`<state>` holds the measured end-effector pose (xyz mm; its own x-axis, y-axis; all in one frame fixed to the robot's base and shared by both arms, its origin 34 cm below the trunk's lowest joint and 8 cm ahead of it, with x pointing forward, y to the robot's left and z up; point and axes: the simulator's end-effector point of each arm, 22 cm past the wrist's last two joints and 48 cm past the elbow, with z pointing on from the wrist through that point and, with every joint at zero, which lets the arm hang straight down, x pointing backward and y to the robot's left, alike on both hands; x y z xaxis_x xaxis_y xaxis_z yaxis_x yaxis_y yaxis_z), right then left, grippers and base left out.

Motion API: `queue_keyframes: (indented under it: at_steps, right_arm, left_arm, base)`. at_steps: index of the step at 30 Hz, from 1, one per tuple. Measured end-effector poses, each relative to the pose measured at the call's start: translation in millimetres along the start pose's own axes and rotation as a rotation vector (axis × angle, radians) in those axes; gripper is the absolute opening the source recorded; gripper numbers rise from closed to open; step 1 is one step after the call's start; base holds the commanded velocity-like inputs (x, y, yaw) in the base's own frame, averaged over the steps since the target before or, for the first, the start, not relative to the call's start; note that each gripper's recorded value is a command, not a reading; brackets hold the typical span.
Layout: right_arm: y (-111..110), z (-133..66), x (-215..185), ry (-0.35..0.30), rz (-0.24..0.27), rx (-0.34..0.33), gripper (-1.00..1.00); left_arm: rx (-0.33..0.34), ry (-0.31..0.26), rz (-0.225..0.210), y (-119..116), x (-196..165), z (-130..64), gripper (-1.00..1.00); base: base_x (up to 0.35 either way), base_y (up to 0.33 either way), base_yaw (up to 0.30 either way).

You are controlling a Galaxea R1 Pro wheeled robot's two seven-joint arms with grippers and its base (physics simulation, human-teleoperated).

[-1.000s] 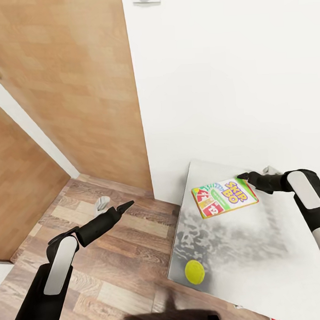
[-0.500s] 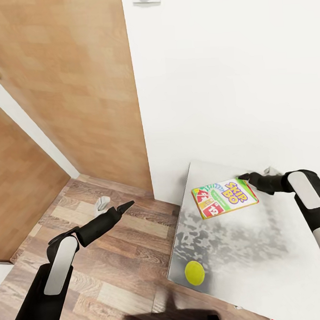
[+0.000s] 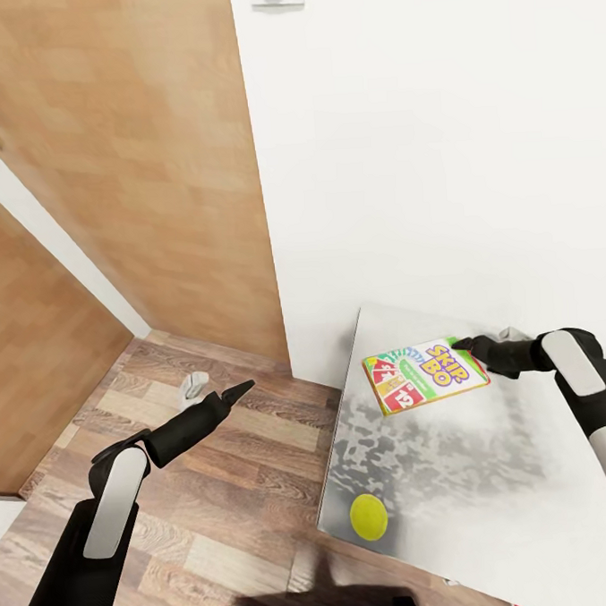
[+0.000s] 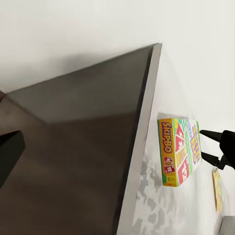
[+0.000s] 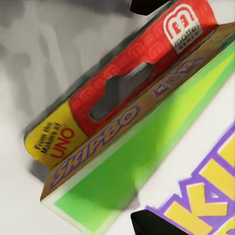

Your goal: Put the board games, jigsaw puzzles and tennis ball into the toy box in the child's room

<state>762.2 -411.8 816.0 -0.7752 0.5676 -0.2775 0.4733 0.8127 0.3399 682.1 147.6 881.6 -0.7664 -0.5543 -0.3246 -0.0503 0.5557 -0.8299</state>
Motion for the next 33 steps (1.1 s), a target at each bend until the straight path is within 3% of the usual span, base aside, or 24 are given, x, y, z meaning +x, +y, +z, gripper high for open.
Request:
queue_keyframes:
  at_steps: [19,33]
  right_arm:
    - [5.1,3.7,5.2,0.024,0.007,-0.012,1.00]
    - [7.4,2.3,5.1,0.025,0.007,-0.018,1.00]
  left_arm:
    - [0.000,0.000,0.000,0.0,0.0,0.0,1.00]
    - [0.002,-0.002,0.002,-1.4,-0.8,-0.6,1.00]
  base:
    - [0.000,0.000,0.003]
    - [0.000,0.000,0.190]
